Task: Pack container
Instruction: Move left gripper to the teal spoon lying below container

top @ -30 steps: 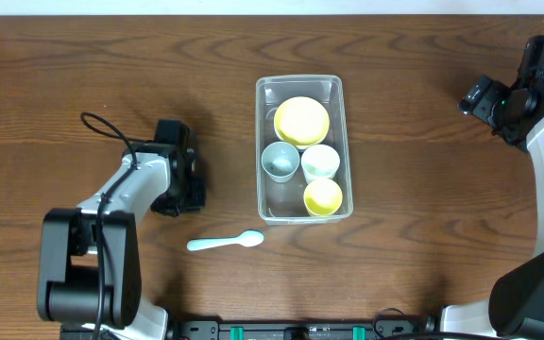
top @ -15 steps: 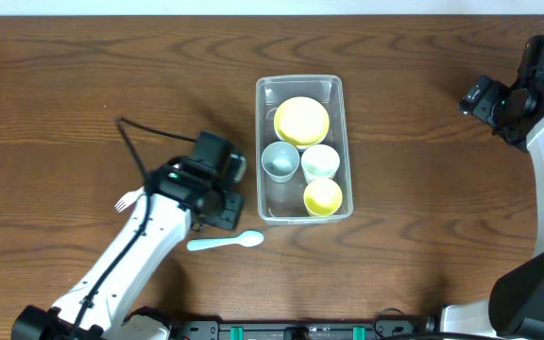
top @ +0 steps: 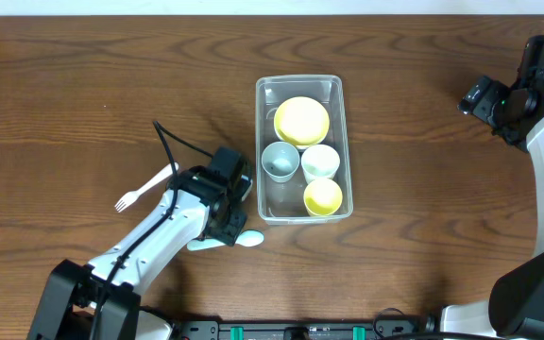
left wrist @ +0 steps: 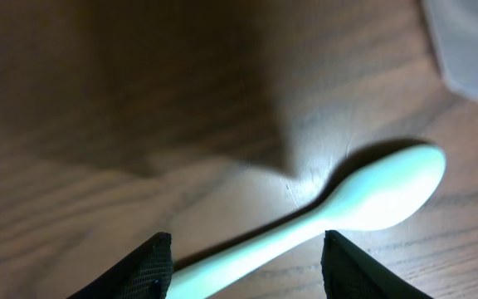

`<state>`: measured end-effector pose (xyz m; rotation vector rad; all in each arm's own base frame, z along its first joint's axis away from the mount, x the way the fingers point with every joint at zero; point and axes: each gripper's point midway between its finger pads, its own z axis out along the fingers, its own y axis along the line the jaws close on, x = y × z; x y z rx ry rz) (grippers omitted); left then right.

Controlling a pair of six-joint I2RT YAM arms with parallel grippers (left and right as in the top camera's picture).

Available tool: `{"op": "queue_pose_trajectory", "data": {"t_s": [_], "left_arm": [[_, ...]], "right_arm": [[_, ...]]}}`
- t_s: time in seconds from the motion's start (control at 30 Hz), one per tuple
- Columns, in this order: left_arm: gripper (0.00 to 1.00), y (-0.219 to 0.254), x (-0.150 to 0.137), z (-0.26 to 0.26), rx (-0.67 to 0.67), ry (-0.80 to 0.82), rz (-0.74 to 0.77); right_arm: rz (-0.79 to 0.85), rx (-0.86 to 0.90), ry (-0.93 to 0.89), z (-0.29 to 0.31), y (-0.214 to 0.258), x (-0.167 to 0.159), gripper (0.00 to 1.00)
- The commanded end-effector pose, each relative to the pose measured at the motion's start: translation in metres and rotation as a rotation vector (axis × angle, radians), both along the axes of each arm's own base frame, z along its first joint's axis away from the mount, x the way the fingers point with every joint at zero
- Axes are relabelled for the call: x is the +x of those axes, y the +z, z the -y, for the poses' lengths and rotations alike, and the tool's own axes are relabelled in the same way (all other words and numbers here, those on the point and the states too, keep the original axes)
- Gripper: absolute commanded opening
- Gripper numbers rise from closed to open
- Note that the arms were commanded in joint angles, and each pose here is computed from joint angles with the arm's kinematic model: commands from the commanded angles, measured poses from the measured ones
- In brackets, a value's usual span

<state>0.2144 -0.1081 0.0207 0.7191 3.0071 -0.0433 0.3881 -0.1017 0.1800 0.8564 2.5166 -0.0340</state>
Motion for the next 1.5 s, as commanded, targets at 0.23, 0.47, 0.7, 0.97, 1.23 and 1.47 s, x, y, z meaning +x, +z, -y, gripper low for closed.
{"op": "queue_pose_trajectory", "data": {"t_s": [0.23,0.47,0.7,0.97,1.23,1.47], "left_arm": [[0.6,-0.002,-0.03,0.024,-0.154,-0.073,-0.135],[0.61,-0.007,-0.035,0.023,-0.16,-0.075,-0.146],[0.64,-0.015,-0.039,0.02,-0.153,-0.075,-0.145],[0.7,-0.018,-0.031,0.013,-0.109,-0.075,-0.109],[0.72,-0.027,-0.031,0.007,-0.08,-0.074,-0.082],[0.75,-0.031,-0.03,-0.001,-0.039,-0.073,-0.064]], "right_arm": [[-0.006,-0.001,-0.005,0.001,-0.002,0.0,0.99],[-0.006,-0.001,-0.005,0.001,-0.002,0.0,0.99],[-0.006,-0.001,-0.005,0.001,-0.002,0.0,0.99],[-0.006,-0.001,-0.005,0.001,-0.002,0.0,0.99],[-0.007,-0.001,-0.005,0.002,-0.002,0.0,0.99],[-0.006,-0.001,-0.005,0.001,-0.002,0.0,0.99]]}}
